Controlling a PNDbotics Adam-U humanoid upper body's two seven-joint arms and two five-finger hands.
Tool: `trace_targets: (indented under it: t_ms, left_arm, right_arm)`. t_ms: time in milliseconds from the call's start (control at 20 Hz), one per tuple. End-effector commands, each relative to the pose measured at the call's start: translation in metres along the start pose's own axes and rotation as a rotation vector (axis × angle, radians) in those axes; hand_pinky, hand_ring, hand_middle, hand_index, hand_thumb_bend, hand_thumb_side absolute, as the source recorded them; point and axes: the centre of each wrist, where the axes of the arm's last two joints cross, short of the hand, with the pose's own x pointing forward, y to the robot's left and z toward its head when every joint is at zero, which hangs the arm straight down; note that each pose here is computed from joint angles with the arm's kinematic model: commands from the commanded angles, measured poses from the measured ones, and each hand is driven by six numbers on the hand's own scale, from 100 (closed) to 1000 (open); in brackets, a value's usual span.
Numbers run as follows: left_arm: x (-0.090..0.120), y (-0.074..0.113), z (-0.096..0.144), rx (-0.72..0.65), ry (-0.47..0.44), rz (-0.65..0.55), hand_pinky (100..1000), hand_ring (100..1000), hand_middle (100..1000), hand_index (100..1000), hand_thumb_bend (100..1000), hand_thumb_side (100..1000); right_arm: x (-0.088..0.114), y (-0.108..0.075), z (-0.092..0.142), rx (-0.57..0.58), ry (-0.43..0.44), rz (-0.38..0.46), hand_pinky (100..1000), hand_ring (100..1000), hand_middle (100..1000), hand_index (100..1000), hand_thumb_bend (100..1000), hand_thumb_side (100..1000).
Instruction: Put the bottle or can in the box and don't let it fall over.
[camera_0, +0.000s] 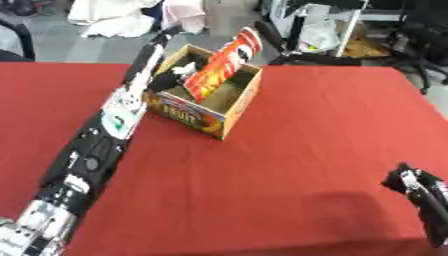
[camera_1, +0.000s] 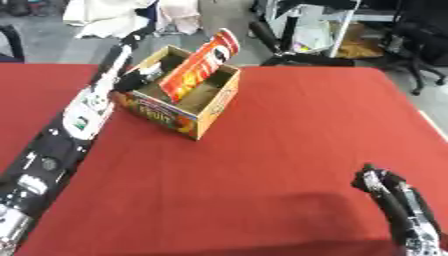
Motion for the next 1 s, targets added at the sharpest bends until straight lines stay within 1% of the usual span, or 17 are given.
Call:
trace_targets:
  t_ms: [50,200,300,450,550,650,750,850,1000]
  left_arm:
    - [0.018,0.044,0.015,0.107,-0.046,0.102,1000,1000,938,1000,510,803]
    - [0.018,0.060,0.056,0.157,-0.027,0.188,1000,1000,933,997,461,809]
    - [0.017,0.067,0.087,0.202,-0.014,0.213,1000,1000,930,988,426,801]
    - [0.017,0.071,0.126,0.264,0.010,0.206,1000,1000,929,986,379,811]
    - [0.015,0.068,0.145,0.296,0.038,0.206,1000,1000,928,984,354,818]
    - [0.012,0.063,0.158,0.315,0.067,0.211,1000,1000,922,982,320,841]
    - [0.009,0.056,0.167,0.317,0.098,0.222,1000,1000,923,983,312,849]
    - [0.003,0.049,0.174,0.320,0.135,0.234,1000,1000,917,979,302,860]
    - [0.000,0.045,0.178,0.303,0.159,0.239,1000,997,912,974,298,866]
  right_arm:
    - [0.007,-0.007,-0.003,-0.020,-0.023,0.013,806,632,532,566,100,561]
    - [0.007,-0.009,-0.002,-0.032,-0.026,0.014,806,632,532,566,100,558]
    - [0.008,-0.010,-0.002,-0.040,-0.029,0.014,806,632,532,566,100,560]
    - [0.009,-0.012,-0.002,-0.050,-0.033,0.017,806,631,532,566,100,560]
    - [0.010,-0.013,-0.002,-0.054,-0.035,0.016,806,632,532,566,100,563]
    - [0.011,-0.013,-0.003,-0.054,-0.038,0.016,806,632,532,566,100,559]
    - [0.012,-0.013,-0.003,-0.057,-0.042,0.016,806,632,532,566,100,555]
    - [0.013,-0.014,-0.003,-0.061,-0.046,0.017,807,632,532,566,100,553]
    - [0.013,-0.014,-0.003,-0.064,-0.047,0.016,806,632,532,566,100,556]
